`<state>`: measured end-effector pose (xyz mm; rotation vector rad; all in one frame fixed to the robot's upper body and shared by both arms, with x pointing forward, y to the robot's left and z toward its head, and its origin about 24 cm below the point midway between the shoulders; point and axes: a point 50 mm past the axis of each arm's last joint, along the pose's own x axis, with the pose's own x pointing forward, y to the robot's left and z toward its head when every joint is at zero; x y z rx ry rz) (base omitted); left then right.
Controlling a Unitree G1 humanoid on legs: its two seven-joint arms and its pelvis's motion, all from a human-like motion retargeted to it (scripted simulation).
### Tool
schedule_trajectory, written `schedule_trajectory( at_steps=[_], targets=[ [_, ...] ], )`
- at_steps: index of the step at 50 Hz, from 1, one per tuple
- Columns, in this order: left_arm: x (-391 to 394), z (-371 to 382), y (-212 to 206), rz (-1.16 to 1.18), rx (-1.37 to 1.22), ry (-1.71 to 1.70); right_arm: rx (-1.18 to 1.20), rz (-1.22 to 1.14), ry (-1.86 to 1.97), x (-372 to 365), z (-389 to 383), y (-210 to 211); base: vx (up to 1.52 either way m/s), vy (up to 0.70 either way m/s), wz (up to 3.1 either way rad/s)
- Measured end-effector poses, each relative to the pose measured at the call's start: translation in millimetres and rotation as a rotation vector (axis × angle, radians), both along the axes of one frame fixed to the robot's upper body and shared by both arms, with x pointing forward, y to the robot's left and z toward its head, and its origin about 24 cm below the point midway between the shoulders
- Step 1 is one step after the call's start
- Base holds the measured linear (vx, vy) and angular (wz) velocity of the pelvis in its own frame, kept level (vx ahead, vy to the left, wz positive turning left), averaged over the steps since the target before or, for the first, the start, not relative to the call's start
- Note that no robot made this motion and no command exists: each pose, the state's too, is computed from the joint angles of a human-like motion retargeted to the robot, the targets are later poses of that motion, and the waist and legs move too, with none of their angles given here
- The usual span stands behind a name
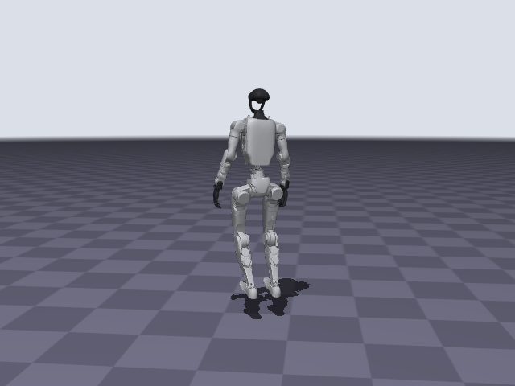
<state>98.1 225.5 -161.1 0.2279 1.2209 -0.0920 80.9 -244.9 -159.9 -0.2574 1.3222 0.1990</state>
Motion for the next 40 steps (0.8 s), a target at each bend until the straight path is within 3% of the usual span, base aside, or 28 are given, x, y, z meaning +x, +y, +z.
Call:
schedule_trajectory(
  at_steps=[40],
  targets=[
    [12.5, -0.4, -11.7, 0.118, -0.035, -0.031, -0.073, -0.166, 0.028, -29.8, -1.2, -16.8, 0.01, 0.00, 0.01]
  ],
)
